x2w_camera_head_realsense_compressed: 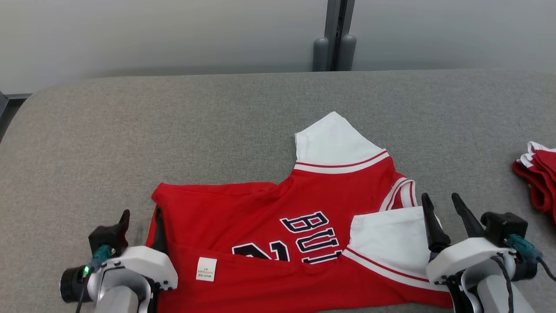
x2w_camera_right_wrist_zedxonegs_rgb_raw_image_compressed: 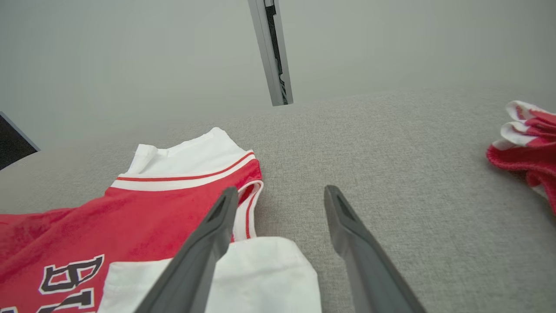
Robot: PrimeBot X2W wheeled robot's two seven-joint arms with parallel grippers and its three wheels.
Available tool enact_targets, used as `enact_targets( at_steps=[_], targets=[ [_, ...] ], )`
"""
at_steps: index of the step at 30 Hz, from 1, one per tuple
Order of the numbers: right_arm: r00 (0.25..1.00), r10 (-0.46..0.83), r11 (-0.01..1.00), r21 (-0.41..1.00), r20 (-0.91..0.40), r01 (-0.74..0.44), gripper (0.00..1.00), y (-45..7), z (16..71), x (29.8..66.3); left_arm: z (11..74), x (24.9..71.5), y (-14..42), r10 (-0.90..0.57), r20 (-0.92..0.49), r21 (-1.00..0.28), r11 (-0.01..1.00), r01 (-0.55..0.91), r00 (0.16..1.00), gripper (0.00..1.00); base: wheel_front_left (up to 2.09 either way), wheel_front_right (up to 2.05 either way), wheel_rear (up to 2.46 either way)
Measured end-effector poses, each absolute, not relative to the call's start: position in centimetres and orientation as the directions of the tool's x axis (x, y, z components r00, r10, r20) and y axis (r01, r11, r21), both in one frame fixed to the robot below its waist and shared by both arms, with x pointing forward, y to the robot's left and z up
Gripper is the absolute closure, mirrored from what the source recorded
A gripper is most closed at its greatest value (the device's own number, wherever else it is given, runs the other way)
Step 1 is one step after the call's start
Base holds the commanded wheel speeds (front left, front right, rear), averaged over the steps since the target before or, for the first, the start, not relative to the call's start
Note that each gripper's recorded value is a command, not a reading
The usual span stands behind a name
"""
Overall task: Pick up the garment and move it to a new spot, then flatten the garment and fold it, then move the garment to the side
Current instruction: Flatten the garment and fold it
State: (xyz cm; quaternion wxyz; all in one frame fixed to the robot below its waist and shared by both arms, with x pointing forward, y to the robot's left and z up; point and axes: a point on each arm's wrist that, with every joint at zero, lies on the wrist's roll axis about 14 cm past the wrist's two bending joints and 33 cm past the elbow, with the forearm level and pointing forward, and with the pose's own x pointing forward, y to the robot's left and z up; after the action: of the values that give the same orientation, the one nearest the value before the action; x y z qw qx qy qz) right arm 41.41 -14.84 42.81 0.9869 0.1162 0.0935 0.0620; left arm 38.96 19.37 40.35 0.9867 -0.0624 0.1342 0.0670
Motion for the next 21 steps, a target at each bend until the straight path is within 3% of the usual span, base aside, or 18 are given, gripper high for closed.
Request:
enact_targets(
  at_steps=[11,21],
  targets=[
    [0.966,0.222,0.960,0.202,-0.131,-0.194,0.00,-12.9,43.9,45.5,37.5,43.9,20.6,0.099,-0.396,-0.034,0.992,-0.123,0.913,0.00,0.00,0.00,0.00],
    [0.949,0.299,0.947,0.150,-0.103,-0.283,0.00,-11.1,44.8,49.5,35.1,45.0,18.5,0.032,-0.460,-0.043,0.997,-0.059,0.888,0.02,0.00,0.00,0.00]
  ],
)
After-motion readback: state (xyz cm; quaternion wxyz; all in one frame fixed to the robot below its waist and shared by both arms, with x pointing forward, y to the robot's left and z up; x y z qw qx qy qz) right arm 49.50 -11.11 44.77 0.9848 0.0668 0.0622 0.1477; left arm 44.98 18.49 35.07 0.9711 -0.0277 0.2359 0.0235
